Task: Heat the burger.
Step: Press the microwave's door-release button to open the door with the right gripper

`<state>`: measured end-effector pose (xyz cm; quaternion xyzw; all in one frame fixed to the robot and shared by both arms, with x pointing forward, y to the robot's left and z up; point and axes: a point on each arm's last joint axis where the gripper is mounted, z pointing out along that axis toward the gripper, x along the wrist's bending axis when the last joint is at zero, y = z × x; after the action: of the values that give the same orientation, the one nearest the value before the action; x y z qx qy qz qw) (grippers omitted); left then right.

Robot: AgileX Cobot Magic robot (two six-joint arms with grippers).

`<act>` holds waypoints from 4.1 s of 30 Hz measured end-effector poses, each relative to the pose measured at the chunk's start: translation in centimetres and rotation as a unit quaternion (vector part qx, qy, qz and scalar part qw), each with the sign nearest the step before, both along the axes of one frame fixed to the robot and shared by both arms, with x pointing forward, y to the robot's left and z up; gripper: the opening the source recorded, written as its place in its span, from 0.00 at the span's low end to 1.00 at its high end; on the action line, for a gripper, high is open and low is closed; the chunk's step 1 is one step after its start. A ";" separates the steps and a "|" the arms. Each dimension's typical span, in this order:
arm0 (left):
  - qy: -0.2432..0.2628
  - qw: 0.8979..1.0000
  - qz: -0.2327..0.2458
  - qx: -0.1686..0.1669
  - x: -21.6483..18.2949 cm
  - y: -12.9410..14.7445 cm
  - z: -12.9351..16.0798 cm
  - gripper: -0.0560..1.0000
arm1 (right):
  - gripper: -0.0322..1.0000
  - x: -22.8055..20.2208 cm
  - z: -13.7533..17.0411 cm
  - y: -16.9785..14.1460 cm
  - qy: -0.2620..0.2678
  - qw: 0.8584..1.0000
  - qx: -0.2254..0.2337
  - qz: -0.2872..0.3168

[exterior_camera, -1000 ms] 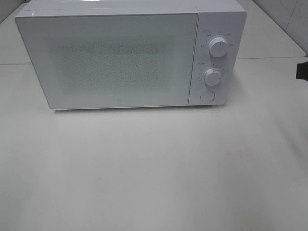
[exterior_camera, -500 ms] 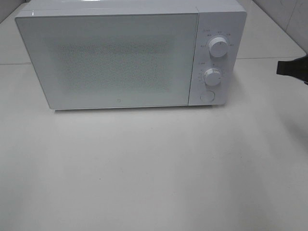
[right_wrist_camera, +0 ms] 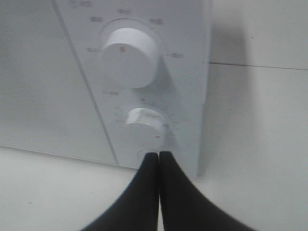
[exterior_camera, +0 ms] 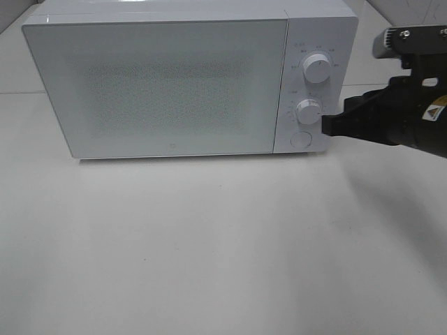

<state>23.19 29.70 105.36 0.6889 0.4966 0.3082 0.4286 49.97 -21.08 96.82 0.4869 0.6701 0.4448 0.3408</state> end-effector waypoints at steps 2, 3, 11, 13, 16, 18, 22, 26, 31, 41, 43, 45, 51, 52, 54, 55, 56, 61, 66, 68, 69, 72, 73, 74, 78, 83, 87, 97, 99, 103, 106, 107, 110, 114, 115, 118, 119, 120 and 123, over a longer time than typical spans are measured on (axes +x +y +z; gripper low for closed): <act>0.000 1.000 0.000 0.000 0.0 0.0 0.0 0.05 | 0.03 -0.2 -0.4 1.2 -0.003 1.000 0.000 0.021; 0.000 1.000 0.000 0.000 0.0 0.0 0.0 0.05 | 0.03 -0.2 -0.6 1.6 -0.004 1.000 0.000 0.029; 0.000 1.000 0.000 0.000 0.0 0.0 0.0 0.05 | 0.03 -0.7 -3.0 4.5 0.022 0.997 0.002 0.071; 0.000 1.000 0.000 0.000 0.0 0.0 0.0 0.05 | 0.03 -0.7 -3.4 4.6 0.029 0.997 0.004 0.070; 0.000 1.000 0.000 0.000 0.0 0.0 0.0 0.05 | 0.03 -0.5 -4.5 4.7 0.048 0.997 0.029 0.054; 0.000 1.000 0.000 0.000 0.0 0.0 0.0 0.05 | 0.03 -0.3 -4.9 4.7 0.052 0.997 0.039 0.048; 0.000 1.000 0.000 0.000 0.0 0.0 0.0 0.05 | 0.03 -0.1 -5.7 4.8 0.057 0.996 0.056 0.039; 0.000 1.000 0.000 0.000 0.0 0.0 0.0 0.05 | 0.03 0.2 -7.0 4.9 0.072 0.993 0.087 0.020; 0.000 1.000 0.000 0.000 0.0 0.0 0.0 0.05 | 0.03 1.0 -7.9 5.0 0.090 0.987 0.131 -0.023; 0.000 1.000 0.000 0.000 0.0 0.0 0.0 0.05 | 0.03 2.6 -8.6 5.4 0.118 0.958 0.241 -0.099; 0.000 1.000 0.000 0.000 0.0 0.0 0.0 0.05 | 0.03 2.9 -8.7 5.4 0.121 0.945 0.278 -0.119; 0.000 1.000 0.000 0.000 0.0 0.0 0.0 0.05 | 0.03 3.2 -9.1 5.4 0.122 0.922 0.336 -0.146; 0.000 1.000 0.000 0.000 0.0 0.0 0.0 0.05 | 0.03 3.6 -9.8 5.3 0.121 0.886 0.412 -0.178; 0.000 1.000 0.000 0.000 0.0 0.0 0.0 0.05 | 0.03 3.7 -9.9 5.3 0.118 0.875 0.430 -0.188; 0.000 1.000 0.000 0.000 0.0 0.0 0.0 0.05 | 0.03 3.8 -10.0 5.1 0.114 0.866 0.443 -0.201; 0.000 1.000 0.000 0.000 0.0 0.0 0.0 0.05 | 0.03 3.8 -10.0 5.1 0.114 0.866 0.443 -0.201; 0.000 1.000 0.000 0.000 0.0 0.0 0.0 0.05 | 0.03 3.8 -10.1 5.0 0.113 0.861 0.449 -0.210; 0.000 1.000 0.000 0.000 0.0 0.0 0.0 0.05 | 0.03 3.9 -10.1 4.3 0.099 0.842 0.466 -0.251; 0.000 1.000 0.000 0.000 0.0 0.0 0.0 0.05 | 0.03 4.9 -10.1 4.3 0.092 0.840 0.473 -0.251; 0.000 1.000 0.000 0.000 0.0 0.0 0.0 0.05 | 0.03 5.3 -10.3 4.5 0.094 0.838 0.478 -0.245; 0.000 1.000 0.000 0.000 0.0 0.0 0.0 0.05 | 0.03 5.5 -10.5 4.6 0.096 0.835 0.484 -0.244; 0.000 1.000 0.000 0.000 0.0 0.0 0.0 0.05 | 0.03 5.8 -10.6 4.5 0.094 0.828 0.495 -0.247; 0.000 1.000 0.000 0.000 0.0 0.0 0.0 0.05 | 0.03 5.9 -10.6 4.4 0.092 0.826 0.498 -0.246; 0.000 1.000 0.000 0.000 0.0 0.0 0.0 0.05 | 0.03 5.9 -10.6 4.4 0.092 0.826 0.498 -0.246; 0.000 1.000 0.000 0.000 0.0 0.0 0.0 0.05 | 0.03 6.1 -10.4 4.0 0.081 0.824 0.504 -0.247; 0.000 1.000 0.000 0.000 0.0 0.0 0.0 0.05 | 0.03 6.2 -10.9 3.7 0.083 0.823 0.501 -0.253; 0.000 1.000 0.000 0.000 0.0 0.0 0.0 0.05 | 0.03 6.5 -11.2 4.0 0.091 0.823 0.503 -0.249; 0.000 1.000 0.000 0.000 0.0 0.0 0.0 0.05 | 0.03 7.2 -12.0 4.6 0.110 0.817 0.508 -0.247; 0.000 1.000 0.000 0.000 0.0 0.0 0.0 0.05 | 0.03 7.4 -12.2 4.6 0.105 0.816 0.511 -0.249; 0.000 1.000 0.000 0.000 0.0 0.0 0.0 0.05 | 0.03 7.4 -12.2 4.6 0.098 0.815 0.514 -0.248; 0.000 1.000 0.000 0.000 0.0 0.0 0.0 0.05 | 0.03 7.4 -12.2 4.6 0.094 0.814 0.516 -0.248; 0.000 1.000 0.000 0.000 0.0 0.0 0.0 0.05 | 0.03 7.5 -12.2 4.7 0.092 0.813 0.518 -0.251; 0.000 1.000 0.000 0.000 0.0 0.0 0.0 0.05 | 0.03 7.7 -12.2 4.8 0.095 0.808 0.520 -0.258; 0.000 1.000 0.000 0.000 0.0 0.0 0.0 0.05 | 0.03 8.1 -12.1 4.9 0.096 0.804 0.524 -0.266; 0.000 1.000 0.000 0.000 0.0 0.0 0.0 0.05 | 0.03 8.2 -12.1 5.0 0.097 0.801 0.525 -0.270; 0.000 1.000 0.000 0.000 0.0 0.0 0.0 0.05 | 0.03 8.2 -12.1 4.9 0.097 0.800 0.526 -0.273; 0.000 1.000 0.000 0.000 0.0 0.0 0.0 0.05 | 0.03 8.2 -12.1 4.9 0.097 0.800 0.526 -0.273; 0.000 1.000 0.000 0.000 0.0 0.0 0.0 0.05 | 0.03 8.2 -12.1 5.0 0.097 0.800 0.526 -0.272; 0.000 1.000 0.000 0.000 0.0 0.0 0.0 0.05 | 0.03 8.2 -12.1 5.0 0.097 0.800 0.526 -0.272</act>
<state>23.19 29.70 105.36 0.6889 0.4966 0.3082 0.4286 58.19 -16.10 84.74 0.7942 0.2026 0.5682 0.0725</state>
